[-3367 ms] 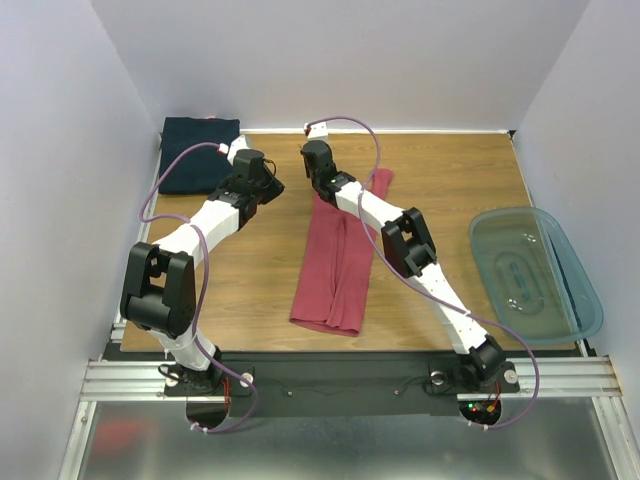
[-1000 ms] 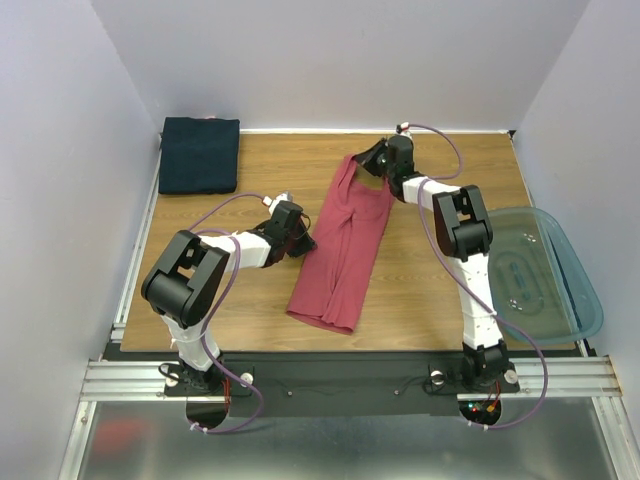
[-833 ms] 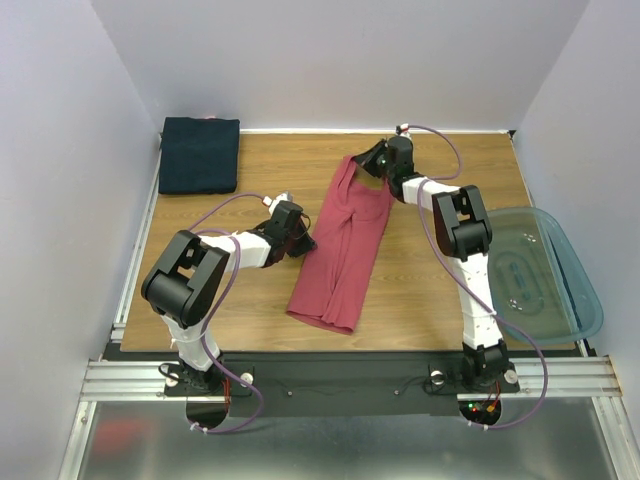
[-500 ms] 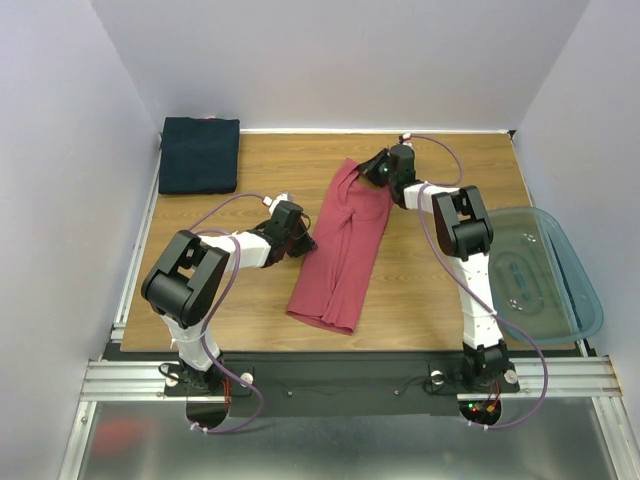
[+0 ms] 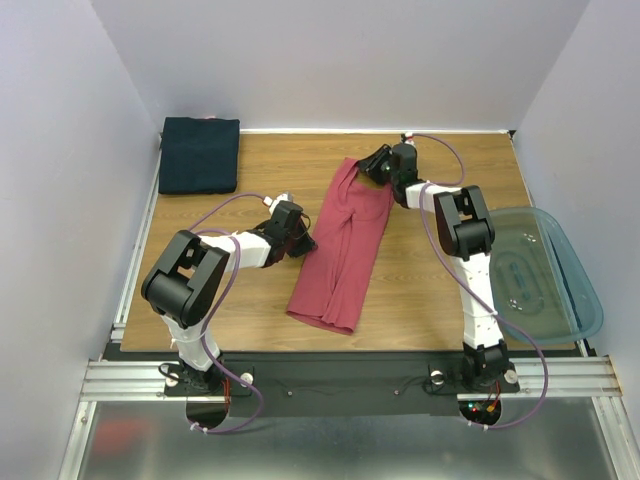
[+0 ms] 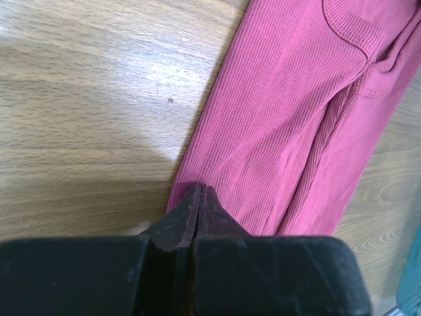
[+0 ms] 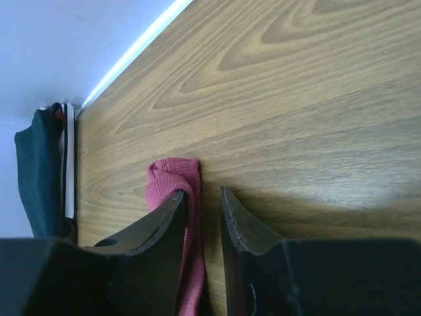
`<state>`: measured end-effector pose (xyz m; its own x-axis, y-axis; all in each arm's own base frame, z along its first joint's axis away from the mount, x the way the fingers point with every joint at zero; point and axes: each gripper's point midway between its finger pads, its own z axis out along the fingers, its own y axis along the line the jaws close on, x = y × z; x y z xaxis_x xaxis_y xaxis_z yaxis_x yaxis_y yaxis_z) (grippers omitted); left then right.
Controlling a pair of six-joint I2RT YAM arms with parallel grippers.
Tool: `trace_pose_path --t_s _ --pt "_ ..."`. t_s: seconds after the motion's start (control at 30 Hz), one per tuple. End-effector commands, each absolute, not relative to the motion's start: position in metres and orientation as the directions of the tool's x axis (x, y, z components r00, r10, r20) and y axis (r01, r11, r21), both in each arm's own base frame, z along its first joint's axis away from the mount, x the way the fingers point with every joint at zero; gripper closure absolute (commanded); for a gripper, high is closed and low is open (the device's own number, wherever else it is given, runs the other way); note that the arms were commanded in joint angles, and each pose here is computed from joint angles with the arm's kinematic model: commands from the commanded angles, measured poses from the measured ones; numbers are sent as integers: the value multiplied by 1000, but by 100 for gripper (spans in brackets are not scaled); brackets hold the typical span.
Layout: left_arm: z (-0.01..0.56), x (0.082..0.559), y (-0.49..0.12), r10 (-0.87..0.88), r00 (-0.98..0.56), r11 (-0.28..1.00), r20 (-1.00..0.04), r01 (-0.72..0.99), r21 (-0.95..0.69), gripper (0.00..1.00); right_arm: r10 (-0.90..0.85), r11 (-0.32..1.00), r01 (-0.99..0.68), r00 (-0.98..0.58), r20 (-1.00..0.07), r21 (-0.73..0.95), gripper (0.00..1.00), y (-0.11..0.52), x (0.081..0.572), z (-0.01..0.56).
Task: Fold and stack the tank tops
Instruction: Fold the tank top
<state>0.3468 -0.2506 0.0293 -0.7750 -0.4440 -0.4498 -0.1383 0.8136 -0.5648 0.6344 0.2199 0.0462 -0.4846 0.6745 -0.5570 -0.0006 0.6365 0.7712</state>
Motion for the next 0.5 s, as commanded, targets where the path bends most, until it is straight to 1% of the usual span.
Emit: trace_pose_path --t_s 0.0,0.1,0.3,0.47 --pt "32 339 -250 -411 -792 829 -452 -118 -547 100 683 643 -23 -436 -587 766 66 206 644 87" --pt "37 341 -251 -412 -786 827 -462 -110 -551 100 681 653 -1 -436 -588 757 64 202 642 90" --pt "45 345 -250 -403 -778 834 -482 -96 -544 100 679 657 14 -444 -584 754 64 198 632 91" --pt "58 349 -252 -397 -768 833 -503 -71 -548 100 673 652 -4 -456 -582 758 64 200 624 102"
